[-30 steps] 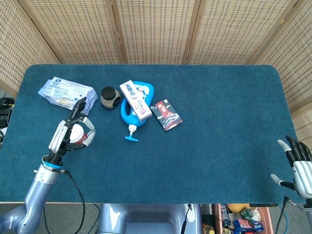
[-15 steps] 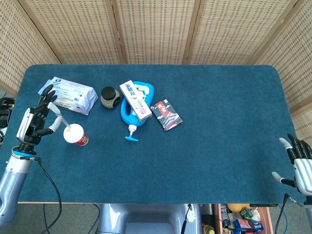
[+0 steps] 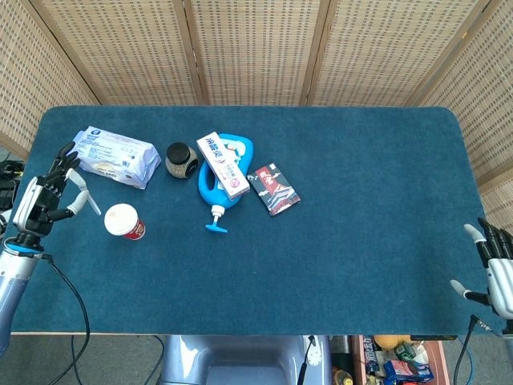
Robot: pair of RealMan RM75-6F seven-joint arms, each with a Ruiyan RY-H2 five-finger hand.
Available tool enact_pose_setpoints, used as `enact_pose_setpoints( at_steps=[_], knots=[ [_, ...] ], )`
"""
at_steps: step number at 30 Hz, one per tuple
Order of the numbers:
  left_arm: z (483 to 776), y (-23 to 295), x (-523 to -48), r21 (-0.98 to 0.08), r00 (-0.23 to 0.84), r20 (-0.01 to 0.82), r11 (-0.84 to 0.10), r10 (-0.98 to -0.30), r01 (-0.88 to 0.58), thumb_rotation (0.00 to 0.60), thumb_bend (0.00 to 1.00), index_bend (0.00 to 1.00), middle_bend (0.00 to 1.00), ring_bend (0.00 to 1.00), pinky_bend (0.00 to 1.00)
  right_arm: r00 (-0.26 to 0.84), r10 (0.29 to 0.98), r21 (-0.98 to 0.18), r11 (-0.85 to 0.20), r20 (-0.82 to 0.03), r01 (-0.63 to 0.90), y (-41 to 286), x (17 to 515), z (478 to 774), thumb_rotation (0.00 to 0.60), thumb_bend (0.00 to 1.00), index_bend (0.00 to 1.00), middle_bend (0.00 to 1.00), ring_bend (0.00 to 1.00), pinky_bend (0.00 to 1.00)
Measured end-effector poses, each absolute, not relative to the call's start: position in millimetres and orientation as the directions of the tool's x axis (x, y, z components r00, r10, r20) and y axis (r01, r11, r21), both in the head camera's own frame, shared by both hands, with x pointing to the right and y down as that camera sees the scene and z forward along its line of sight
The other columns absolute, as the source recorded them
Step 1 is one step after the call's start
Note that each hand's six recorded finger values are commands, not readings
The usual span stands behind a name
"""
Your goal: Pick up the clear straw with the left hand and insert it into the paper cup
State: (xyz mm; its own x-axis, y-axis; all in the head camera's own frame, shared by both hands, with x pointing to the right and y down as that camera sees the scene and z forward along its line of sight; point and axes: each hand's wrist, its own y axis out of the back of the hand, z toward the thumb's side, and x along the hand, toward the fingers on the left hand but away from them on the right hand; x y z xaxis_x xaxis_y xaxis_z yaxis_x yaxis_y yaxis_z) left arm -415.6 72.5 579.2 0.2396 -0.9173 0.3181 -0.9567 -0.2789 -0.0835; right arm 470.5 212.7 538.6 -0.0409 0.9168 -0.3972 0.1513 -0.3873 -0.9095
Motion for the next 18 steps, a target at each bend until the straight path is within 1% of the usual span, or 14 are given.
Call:
enact_pose_setpoints(
  at_steps=[8, 18],
  knots=[
    [592.7, 64.2, -404.9, -0.052, 0.274, 0.312, -0.304, -0.910, -0.951, 0.600, 0.41, 0.58, 0.00, 0.00, 0.00, -0.041, 0.916, -0.909, -0.390, -0.400, 0.149, 212.6, 469.6, 539.9, 0.600, 0.00, 0.00, 0.00, 0.00, 0.00],
    [601.0, 66.7, -402.4, -0.044, 0.281, 0.328, -0.312, -0.902, -0.949, 0.600, 0.41, 0.58, 0.00, 0.00, 0.00, -0.053, 0.914, -0.908, -0.391, -0.402, 0.150, 212.0, 473.0, 540.7, 0.600, 0.00, 0.00, 0.00, 0.00, 0.00]
  ],
)
